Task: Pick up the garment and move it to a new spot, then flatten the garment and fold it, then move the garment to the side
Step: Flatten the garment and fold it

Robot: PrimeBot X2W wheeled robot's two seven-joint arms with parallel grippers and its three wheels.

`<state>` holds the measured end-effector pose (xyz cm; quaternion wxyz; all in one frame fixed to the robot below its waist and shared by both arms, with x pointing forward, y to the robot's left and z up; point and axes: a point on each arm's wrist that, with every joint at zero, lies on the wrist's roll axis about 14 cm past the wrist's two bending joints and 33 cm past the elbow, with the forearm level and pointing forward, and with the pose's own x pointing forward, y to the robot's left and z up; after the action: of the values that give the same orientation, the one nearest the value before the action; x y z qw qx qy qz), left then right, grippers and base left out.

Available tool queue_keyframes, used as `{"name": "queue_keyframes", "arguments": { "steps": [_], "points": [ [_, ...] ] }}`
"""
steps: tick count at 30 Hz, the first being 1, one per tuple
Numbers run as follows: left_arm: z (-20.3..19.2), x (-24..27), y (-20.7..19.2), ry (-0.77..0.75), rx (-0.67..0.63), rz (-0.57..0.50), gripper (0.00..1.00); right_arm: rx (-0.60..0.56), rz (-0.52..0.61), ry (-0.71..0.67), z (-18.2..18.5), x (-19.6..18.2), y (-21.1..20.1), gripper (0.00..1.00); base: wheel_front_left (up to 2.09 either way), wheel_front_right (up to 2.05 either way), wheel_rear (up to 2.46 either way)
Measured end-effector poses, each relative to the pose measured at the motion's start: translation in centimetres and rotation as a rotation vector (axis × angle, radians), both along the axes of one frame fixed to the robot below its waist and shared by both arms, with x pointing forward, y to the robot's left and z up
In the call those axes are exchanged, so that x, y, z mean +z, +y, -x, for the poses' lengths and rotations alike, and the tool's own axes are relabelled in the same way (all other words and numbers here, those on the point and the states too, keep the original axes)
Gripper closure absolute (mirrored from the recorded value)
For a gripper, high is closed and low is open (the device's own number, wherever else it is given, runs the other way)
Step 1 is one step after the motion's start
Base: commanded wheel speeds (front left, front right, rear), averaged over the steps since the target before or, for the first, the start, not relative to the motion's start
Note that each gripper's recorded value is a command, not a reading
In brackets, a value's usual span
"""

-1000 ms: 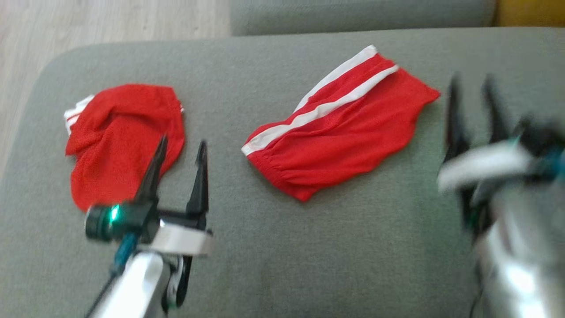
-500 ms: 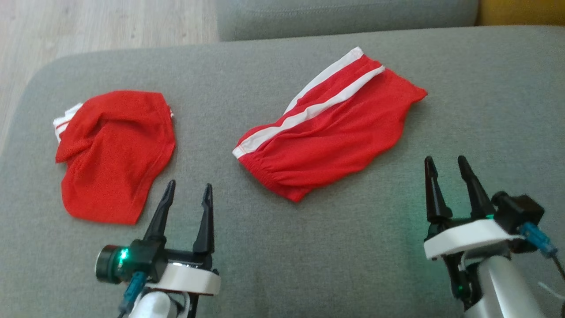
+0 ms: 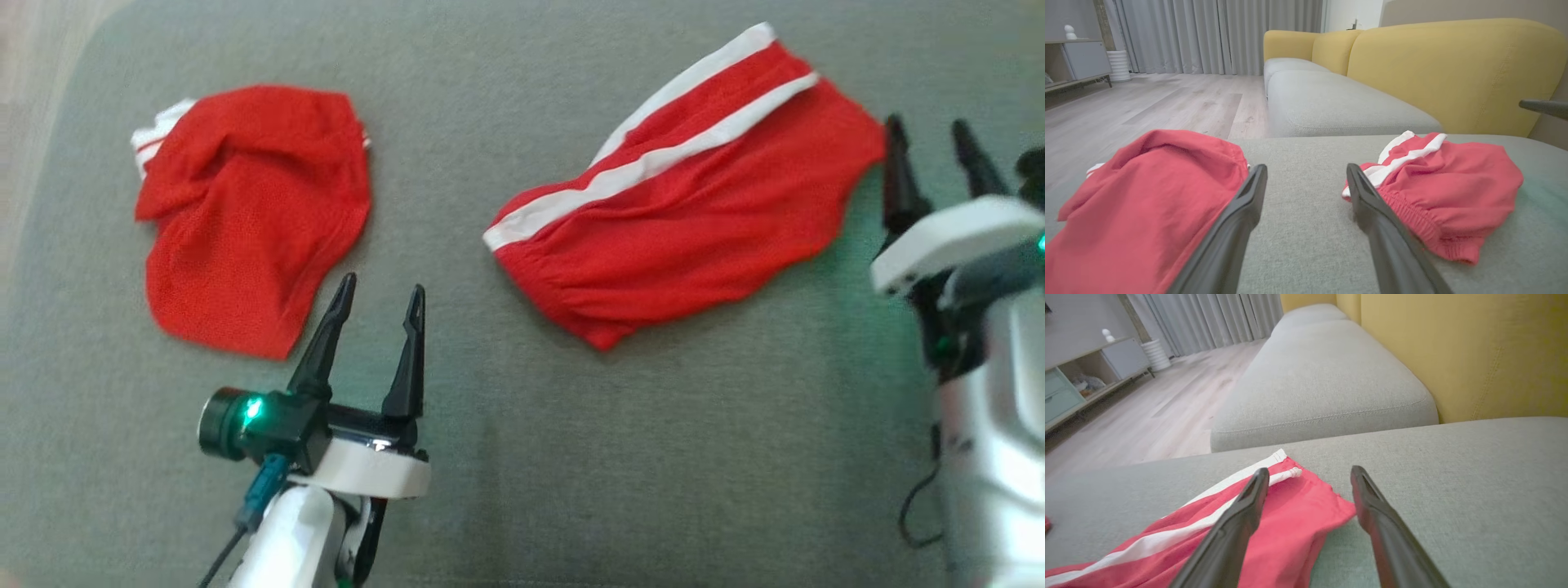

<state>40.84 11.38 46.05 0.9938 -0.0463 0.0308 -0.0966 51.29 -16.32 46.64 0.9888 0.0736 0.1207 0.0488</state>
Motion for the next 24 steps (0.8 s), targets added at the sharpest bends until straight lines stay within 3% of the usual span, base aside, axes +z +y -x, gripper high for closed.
{"name": "queue_keyframes", "arguments": {
  "steps": [13, 24],
  "points": [
    [-1.2, -1.9, 2.4, 0.048, 0.056, -0.011, 0.0, 0.028, 0.188, 0.36, -5.6, -8.5, -1.7, 0.0, 0.0, 0.0, 0.0],
    [-1.7, -2.8, 3.1, 0.071, 0.074, -0.014, 0.0, 0.168, 0.313, 0.448, -7.6, -11.1, 0.9, 0.0, 0.0, 0.0, 0.0]
  ]
}}
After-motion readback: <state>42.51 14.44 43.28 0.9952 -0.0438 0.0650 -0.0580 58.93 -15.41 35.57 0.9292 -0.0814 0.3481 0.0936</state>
